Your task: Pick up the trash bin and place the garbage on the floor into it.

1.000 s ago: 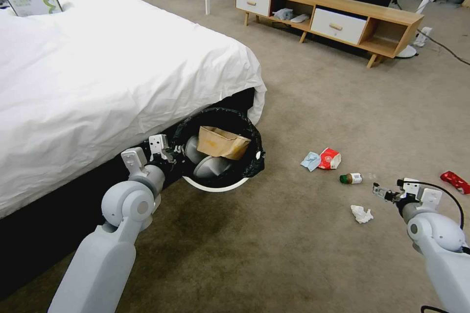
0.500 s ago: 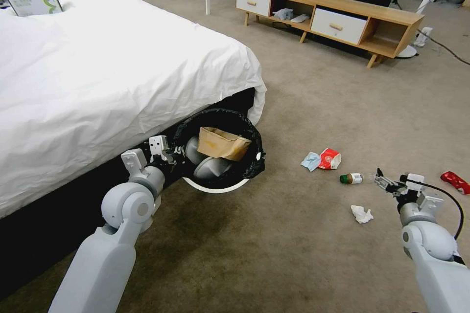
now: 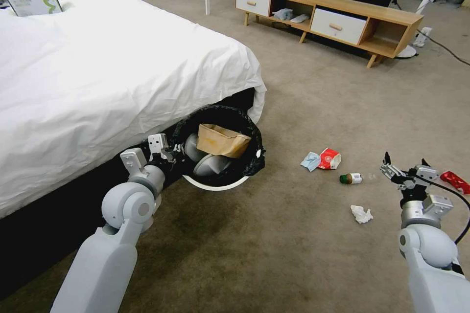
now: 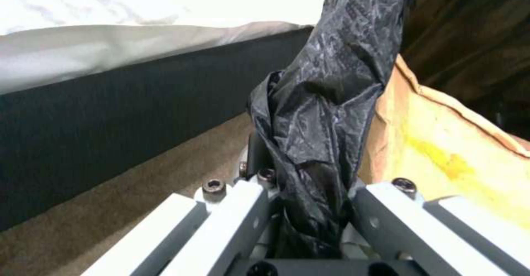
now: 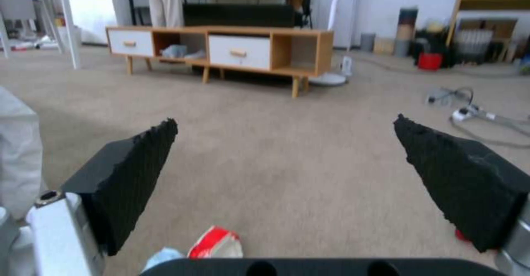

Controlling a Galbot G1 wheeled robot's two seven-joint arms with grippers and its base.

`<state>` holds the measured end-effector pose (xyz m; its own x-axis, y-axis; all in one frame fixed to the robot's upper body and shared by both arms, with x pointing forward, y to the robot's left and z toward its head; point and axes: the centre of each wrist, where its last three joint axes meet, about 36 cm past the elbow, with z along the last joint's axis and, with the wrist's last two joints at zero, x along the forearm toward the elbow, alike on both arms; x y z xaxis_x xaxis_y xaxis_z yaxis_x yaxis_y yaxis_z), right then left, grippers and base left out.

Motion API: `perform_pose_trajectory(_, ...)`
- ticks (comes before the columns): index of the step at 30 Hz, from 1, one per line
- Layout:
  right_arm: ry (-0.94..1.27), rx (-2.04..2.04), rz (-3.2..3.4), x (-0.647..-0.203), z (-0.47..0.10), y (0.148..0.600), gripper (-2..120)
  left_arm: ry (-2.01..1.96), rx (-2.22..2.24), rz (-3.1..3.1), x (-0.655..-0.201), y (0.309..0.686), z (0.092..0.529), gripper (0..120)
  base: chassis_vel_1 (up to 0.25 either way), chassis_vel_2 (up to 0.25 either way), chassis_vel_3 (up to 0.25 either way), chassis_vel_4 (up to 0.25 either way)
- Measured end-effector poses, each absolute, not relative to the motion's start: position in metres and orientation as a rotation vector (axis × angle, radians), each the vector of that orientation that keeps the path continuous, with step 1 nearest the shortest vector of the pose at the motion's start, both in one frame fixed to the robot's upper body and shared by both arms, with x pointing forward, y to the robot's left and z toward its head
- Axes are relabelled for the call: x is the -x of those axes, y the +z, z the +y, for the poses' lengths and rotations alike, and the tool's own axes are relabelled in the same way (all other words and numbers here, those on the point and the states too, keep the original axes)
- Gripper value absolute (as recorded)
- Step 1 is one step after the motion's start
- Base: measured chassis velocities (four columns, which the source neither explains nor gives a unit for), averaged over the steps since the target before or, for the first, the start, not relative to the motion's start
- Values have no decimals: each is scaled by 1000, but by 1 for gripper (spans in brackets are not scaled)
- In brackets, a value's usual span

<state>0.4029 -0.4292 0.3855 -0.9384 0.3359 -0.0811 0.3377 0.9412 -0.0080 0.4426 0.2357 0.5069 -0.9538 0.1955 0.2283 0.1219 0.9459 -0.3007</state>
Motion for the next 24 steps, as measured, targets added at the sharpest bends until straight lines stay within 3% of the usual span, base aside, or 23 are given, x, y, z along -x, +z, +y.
perform_pose_trajectory(8, -156, -548, 2888, -392, -422, 393, 100, 409, 220, -2859, -439, 506, 237, 2, 0, 0, 0, 0)
perform_pose_trajectory(24, -151, -615, 2796, -396, -417, 404, 100, 419, 220, -2856, -442, 505, 238, 2, 0, 0, 0, 0)
